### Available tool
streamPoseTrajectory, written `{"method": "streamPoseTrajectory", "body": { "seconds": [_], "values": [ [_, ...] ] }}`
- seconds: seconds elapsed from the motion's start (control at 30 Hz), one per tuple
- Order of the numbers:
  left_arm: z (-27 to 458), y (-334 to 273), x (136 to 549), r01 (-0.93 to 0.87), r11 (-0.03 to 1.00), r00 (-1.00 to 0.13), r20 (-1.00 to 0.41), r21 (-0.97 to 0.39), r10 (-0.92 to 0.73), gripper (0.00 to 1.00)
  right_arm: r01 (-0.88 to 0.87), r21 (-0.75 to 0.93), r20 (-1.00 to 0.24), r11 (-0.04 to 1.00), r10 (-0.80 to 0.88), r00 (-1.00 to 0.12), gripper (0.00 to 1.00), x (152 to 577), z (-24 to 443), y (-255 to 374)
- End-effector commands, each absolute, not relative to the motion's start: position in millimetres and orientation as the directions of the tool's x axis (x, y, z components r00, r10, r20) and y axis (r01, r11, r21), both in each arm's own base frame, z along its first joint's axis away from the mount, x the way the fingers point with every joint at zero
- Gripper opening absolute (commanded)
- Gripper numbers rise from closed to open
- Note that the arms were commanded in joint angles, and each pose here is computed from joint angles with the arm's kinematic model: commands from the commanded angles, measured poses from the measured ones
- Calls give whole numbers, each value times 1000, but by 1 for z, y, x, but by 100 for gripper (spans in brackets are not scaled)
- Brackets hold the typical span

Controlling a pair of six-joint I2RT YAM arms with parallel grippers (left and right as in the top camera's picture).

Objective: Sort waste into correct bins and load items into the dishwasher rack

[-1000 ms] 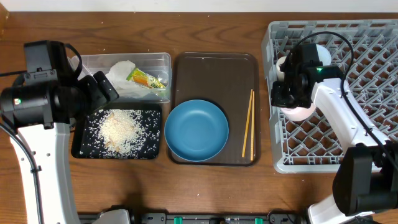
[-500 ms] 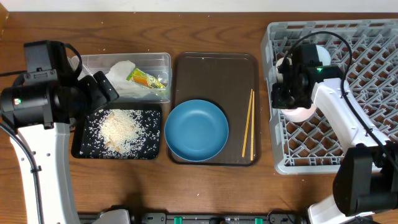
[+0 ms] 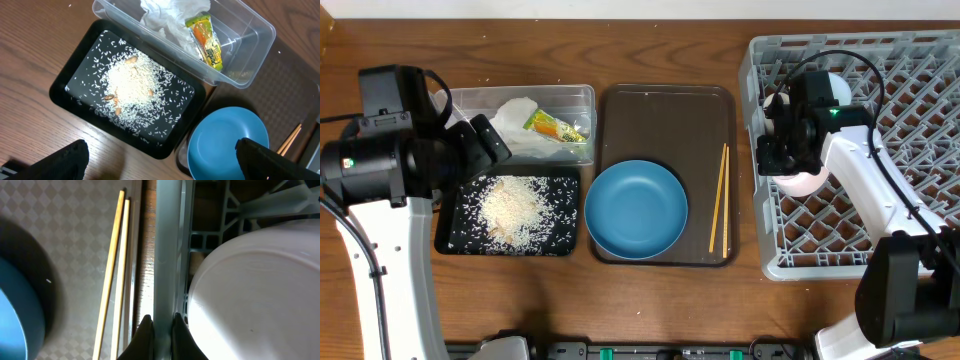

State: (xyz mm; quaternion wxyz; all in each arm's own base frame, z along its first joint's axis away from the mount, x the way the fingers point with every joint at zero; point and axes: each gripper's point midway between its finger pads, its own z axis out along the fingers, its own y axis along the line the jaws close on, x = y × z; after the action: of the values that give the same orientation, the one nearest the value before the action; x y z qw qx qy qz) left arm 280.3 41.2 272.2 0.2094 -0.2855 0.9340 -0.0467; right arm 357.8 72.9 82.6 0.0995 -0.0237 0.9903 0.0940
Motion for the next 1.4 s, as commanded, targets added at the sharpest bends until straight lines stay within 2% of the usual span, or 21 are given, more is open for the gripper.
{"method": "streamPoseTrajectory", "body": {
  "seconds": [0.0, 0.2, 0.53, 0.63, 0.67, 0.7, 0.73, 0.77, 0.8, 0.93, 1.0, 1.03, 1.07, 1.13, 1.17, 1.37],
  "values": [
    [272, 45, 279, -520, 832, -748, -370, -191, -552, 96, -165, 262, -224, 951, -107, -969, 6, 357, 87, 95],
    [272, 45, 279, -520, 832, -747, -370, -190, -552, 96, -127, 250, -232, 960, -68, -970, 25, 362, 90, 91],
    [272, 45, 279, -520, 832, -748, -370, -191, -552, 96, -148, 255, -309, 956, -64, -949, 32, 385, 163, 96],
    [272, 45, 279, -520, 832, -748, -370, -191, -552, 96, -172, 357, -295, 918, -64, -953, 37, 377, 185, 114],
    [272, 45, 279, -520, 832, -748, -370, -191, -552, 96, -184, 406, -290, 895, -65, -955, 41, 374, 190, 122],
    [272, 45, 279, -520, 832, -748, -370, -191, -552, 96, -195, 458, -280, 867, -68, -958, 53, 370, 194, 131],
    [272, 45, 279, -520, 832, -748, -370, -191, -552, 96, -198, 501, -262, 842, -71, -962, 77, 365, 196, 138],
    [272, 45, 279, -520, 832, -748, -370, -191, -552, 96, -198, 520, -251, 831, -73, -965, 96, 362, 196, 142],
    [272, 45, 279, -520, 832, -748, -370, -191, -552, 97, -197, 536, -237, 821, -77, -968, 99, 358, 193, 145],
    [272, 45, 279, -520, 832, -748, -370, -191, -552, 96, -199, 543, -194, 816, -109, -975, 99, 345, 180, 156],
    [272, 45, 279, -520, 832, -748, -370, -191, -552, 96, -210, 544, -175, 812, -136, -975, 74, 337, 173, 164],
    [272, 45, 279, -520, 832, -748, -370, -191, -552, 96, -223, 544, -170, 809, -153, -973, 58, 333, 169, 170],
    [272, 45, 279, -520, 832, -748, -370, -191, -552, 96, -220, 544, -165, 809, -154, -974, 51, 332, 167, 173],
    [272, 45, 279, -520, 832, -748, -370, -191, -552, 96, -166, 514, -126, 841, -117, -985, 25, 329, 157, 178],
    [272, 45, 279, -520, 832, -748, -370, -191, -552, 96, -140, 492, -114, 859, -96, -989, 22, 328, 152, 177],
    [272, 45, 279, -520, 832, -748, -370, -191, -552, 96, -16, 254, -98, 967, 10, -995, 23, 317, 111, 181]
  ]
}}
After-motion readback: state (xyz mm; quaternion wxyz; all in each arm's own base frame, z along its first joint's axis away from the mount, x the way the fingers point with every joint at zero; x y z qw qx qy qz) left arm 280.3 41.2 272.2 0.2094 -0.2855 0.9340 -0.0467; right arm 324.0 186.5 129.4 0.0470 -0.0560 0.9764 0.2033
